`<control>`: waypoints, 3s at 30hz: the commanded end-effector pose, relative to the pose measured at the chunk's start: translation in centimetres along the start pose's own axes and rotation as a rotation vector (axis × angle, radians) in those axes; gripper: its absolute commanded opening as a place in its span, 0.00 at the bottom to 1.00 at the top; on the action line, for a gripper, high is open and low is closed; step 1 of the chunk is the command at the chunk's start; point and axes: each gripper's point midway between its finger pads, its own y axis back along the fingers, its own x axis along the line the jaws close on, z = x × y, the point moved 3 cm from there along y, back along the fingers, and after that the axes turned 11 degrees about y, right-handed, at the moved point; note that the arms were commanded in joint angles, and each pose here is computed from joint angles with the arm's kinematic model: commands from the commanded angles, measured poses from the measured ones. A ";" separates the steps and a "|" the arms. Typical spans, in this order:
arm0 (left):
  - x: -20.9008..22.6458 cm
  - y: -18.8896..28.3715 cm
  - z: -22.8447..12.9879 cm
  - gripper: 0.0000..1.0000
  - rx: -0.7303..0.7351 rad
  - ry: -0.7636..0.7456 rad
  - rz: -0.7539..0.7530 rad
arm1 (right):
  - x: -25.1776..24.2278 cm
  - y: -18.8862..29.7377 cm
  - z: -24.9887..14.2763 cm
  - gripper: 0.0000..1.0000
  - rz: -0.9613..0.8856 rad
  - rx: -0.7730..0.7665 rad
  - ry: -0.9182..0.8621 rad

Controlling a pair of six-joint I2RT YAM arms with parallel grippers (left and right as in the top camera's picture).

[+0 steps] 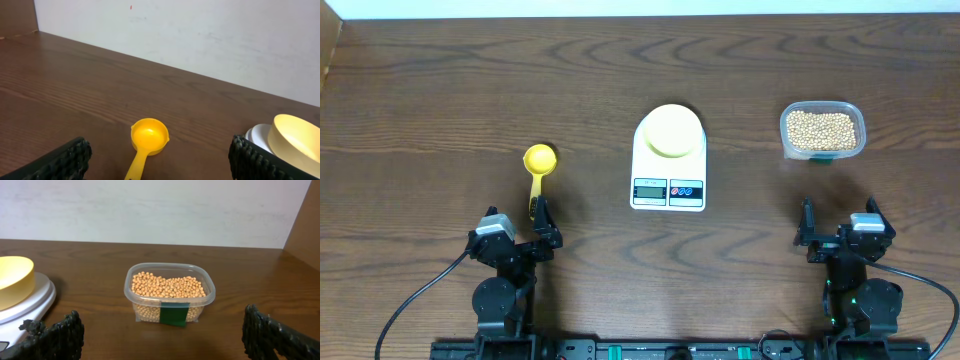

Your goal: Scoop item into bowl and weigh 50g on scale

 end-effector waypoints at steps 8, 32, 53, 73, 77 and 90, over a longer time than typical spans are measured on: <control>0.8 -0.1 -1.4 0.91 0.044 -0.022 0.033 | 0.0 0.0 0.0 0.99 -0.002 -0.002 0.013; 0.8 -0.1 -1.4 0.91 0.044 -0.022 0.033 | 0.0 0.0 0.0 0.99 -0.002 -0.002 0.013; 0.8 -0.1 -1.3 0.91 0.043 -0.022 0.032 | 0.0 0.0 0.0 0.99 -0.002 -0.002 0.013; -0.2 0.6 1.0 0.90 0.072 -0.054 0.044 | 0.0 0.0 0.0 0.99 -0.002 -0.002 0.013; -0.7 0.7 2.1 0.90 0.106 -0.057 0.059 | 0.0 0.0 0.0 0.99 -0.002 -0.001 0.013; -2.5 -1.0 5.7 0.91 0.300 -0.075 0.144 | 0.0 0.0 0.0 0.99 -0.002 -0.002 0.013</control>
